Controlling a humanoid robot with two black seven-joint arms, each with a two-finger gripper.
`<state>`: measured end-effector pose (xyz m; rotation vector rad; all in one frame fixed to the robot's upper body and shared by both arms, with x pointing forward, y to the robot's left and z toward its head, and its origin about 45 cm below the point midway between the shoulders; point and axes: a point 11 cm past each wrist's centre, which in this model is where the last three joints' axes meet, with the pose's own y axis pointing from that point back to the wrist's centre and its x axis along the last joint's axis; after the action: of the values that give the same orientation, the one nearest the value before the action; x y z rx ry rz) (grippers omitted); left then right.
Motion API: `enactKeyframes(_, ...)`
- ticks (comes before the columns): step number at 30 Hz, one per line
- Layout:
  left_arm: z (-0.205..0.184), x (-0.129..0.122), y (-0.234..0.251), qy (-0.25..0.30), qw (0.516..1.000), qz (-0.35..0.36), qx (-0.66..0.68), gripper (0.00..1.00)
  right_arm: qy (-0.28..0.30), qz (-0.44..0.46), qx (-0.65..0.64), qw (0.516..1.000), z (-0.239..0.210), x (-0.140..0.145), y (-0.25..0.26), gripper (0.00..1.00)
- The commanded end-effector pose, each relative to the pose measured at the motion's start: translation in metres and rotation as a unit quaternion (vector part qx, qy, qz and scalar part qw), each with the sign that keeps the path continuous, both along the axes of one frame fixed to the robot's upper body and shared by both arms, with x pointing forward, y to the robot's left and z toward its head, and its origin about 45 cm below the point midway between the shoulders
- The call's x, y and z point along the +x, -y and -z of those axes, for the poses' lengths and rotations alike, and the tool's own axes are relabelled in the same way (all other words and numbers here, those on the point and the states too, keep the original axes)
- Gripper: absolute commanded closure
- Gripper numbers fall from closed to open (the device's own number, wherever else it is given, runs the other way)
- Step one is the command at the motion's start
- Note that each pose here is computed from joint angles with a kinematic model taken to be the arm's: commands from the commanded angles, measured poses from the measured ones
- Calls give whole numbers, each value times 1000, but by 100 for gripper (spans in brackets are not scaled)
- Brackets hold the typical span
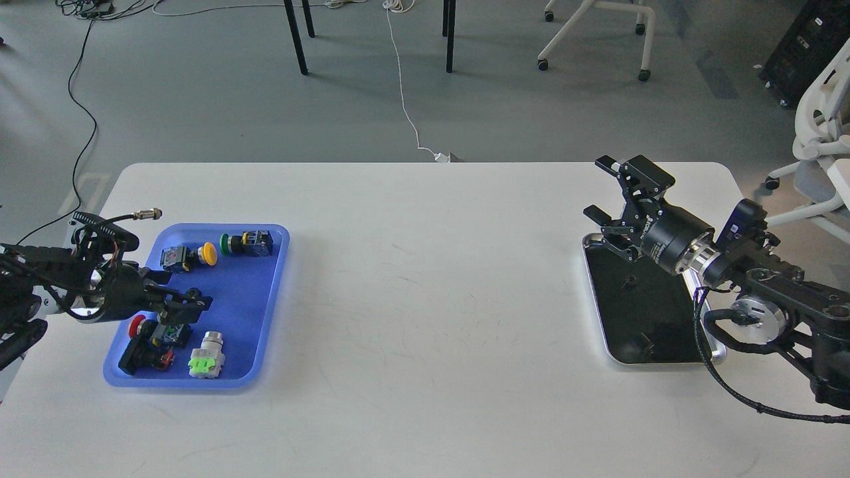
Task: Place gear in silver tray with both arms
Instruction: 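Grasp another small black gear in the blue tray with the left gripper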
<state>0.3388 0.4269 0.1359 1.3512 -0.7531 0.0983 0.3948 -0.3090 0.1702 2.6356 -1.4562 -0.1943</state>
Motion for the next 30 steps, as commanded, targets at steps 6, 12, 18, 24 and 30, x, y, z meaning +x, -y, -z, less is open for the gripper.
enactKeyframes(6, 9, -2, 2, -10, 1000, 0, 3, 25, 0, 1, -1, 1000, 0, 0, 1, 3)
enactKeyframes(12, 12, -1, 0, -12, 1000, -6, 3, 48, 1, 1, -1, 1000, -1, 0, 2, 3)
enactKeyframes(18, 13, -2, 1, -12, 1000, -4, 5, 76, 1, 1, -1, 1000, -1, 0, 2, 3)
enactKeyframes(24, 12, -1, 0, -7, 1000, -2, 6, 85, 0, 0, -1, 1000, -1, 0, 1, 3)
enactKeyframes(30, 10, 0, 1, -3, 1000, 0, 4, 86, 0, 0, -1, 1000, -1, 0, 1, 3)
